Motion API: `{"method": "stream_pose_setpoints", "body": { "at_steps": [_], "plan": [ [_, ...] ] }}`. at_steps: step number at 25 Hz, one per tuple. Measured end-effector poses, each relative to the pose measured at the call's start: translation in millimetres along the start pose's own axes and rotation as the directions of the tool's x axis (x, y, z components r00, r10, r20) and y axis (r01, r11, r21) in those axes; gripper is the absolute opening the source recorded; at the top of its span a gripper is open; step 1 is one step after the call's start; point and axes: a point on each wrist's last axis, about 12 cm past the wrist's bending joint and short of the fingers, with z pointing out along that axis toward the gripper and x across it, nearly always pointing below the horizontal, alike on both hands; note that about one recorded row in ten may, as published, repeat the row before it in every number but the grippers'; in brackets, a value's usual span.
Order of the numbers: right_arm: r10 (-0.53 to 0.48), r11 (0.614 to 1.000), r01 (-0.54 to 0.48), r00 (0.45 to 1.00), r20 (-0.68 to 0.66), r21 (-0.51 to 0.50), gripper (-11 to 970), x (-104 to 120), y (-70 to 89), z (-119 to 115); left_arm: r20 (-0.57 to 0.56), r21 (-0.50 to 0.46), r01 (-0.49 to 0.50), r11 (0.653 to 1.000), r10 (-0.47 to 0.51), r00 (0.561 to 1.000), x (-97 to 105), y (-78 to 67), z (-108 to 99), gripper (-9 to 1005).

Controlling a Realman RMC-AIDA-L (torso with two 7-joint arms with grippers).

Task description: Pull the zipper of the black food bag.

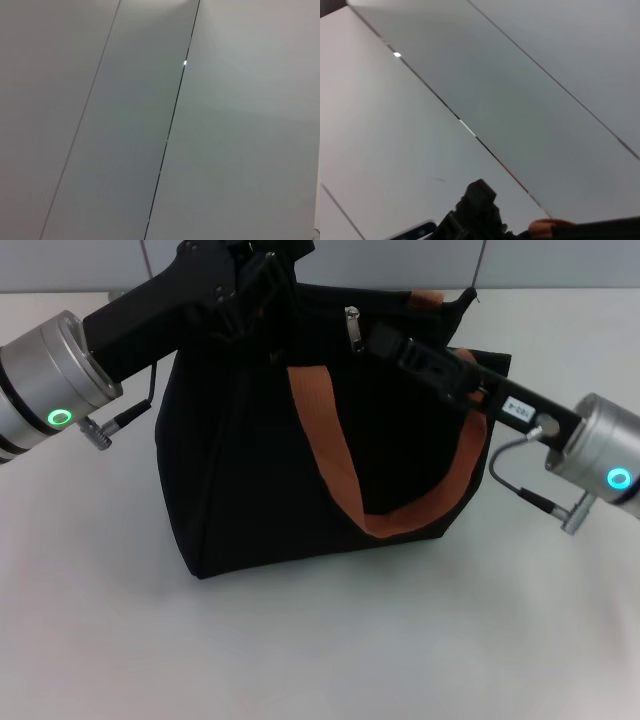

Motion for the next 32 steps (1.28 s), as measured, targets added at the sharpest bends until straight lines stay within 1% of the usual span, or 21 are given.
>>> {"method": "stream_pose_setpoints", "body": {
  "at_steps": [1, 2, 3, 5, 12, 14, 15, 19, 27, 32],
  "plan": [
    [0.000, 1.000, 0.000, 1.000, 0.000, 0.000, 37, 0, 0.0, 0, 0.001, 0.003, 0.001, 1.000, -0.001, 1.000, 0, -0.3, 0, 25],
    [-0.031, 1.000, 0.031, 0.999, 0.010, -0.005, 43, 2, 1.6, -4, 0.003, 0.009, 0.001, 1.000, -0.001, 1.000, 0, -0.7, 1, 25],
    [-0.087, 0.996, 0.088, 0.996, 0.032, -0.012, 50, 3, 4.2, -9, 0.005, 0.015, 0.006, 1.000, -0.006, 1.000, 0, -1.1, 3, 25],
    [-0.097, 0.995, 0.098, 0.994, 0.040, -0.009, 62, 3, 4.4, -11, 0.005, 0.017, 0.008, 1.000, -0.008, 1.000, 0, -1.2, 4, 26],
    [-0.107, 0.994, 0.107, 0.994, 0.019, -0.016, 277, 0, 2.8, -5, 0.005, 0.019, 0.013, 1.000, -0.013, 1.000, 1, -1.2, 6, 26],
    [-0.107, 0.994, 0.107, 0.994, 0.011, -0.011, 281, -1, 1.5, -1, 0.003, 0.016, 0.016, 1.000, -0.016, 1.000, 1, -0.8, 7, 26],
    [-0.093, 0.996, 0.093, 0.996, 0.000, -0.009, 283, -2, 0.3, 3, 0.003, 0.015, 0.016, 1.000, -0.016, 1.000, 1, -0.8, 7, 26],
    [-0.066, 0.998, 0.066, 0.998, -0.012, -0.013, 291, -3, -0.2, 8, 0.001, 0.015, 0.016, 1.000, -0.016, 1.000, 2, -0.6, 7, 26],
    [-0.007, 1.000, 0.006, 1.000, -0.026, -0.018, 271, -4, -0.1, 11, 0.000, 0.013, 0.013, 1.000, -0.013, 1.000, 2, -0.3, 7, 26],
    [0.027, 1.000, -0.027, 0.998, -0.062, 0.007, 253, -1, -3.4, 14, 0.000, 0.012, 0.008, 1.000, -0.008, 1.000, 2, -0.2, 7, 26]
  ]
}}
